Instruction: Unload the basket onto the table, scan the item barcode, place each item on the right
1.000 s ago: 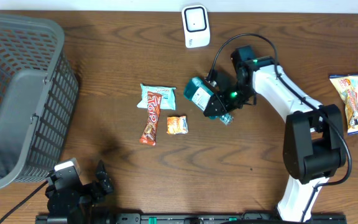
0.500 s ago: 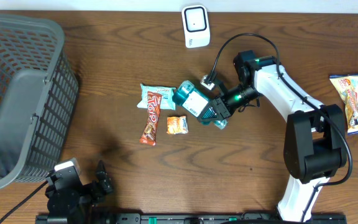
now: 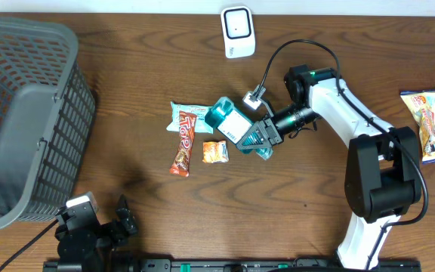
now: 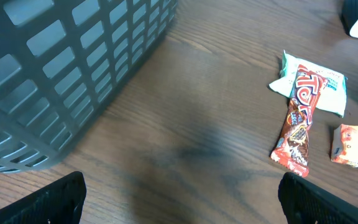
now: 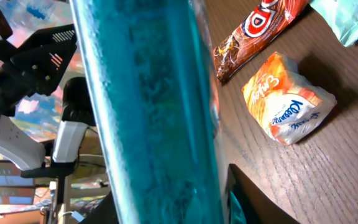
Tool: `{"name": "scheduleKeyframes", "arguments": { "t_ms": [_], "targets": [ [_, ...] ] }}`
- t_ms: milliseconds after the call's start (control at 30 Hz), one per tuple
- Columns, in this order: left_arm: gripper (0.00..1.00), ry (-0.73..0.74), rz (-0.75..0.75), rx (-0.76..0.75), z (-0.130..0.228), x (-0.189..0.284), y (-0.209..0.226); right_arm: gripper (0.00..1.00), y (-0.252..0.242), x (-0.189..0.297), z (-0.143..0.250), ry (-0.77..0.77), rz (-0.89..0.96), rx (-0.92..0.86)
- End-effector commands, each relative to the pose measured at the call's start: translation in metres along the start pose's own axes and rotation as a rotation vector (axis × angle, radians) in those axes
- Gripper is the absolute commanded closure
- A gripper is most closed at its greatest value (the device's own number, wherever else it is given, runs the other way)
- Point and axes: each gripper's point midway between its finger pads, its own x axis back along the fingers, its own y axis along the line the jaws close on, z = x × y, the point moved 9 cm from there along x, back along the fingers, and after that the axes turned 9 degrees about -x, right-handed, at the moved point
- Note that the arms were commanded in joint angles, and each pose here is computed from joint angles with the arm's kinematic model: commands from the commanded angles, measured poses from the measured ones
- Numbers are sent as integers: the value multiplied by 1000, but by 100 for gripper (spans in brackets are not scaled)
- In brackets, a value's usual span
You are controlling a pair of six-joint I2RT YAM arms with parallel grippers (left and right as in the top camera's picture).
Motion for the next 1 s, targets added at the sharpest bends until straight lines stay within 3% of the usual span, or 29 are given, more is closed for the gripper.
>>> {"name": "scheduleKeyframes", "arguments": {
  "t_ms": [0,700,967],
  "targets": [
    [1,2,-7,-1,1,-1,1,99,12,7,-9,-53,-45,81],
    [1,2,-7,-1,1,-1,1,99,2,6,-12,-30,45,135],
    [1,2,-7,-1,1,-1,1,99,-24,7,-27,12,341,285]
  ]
}}
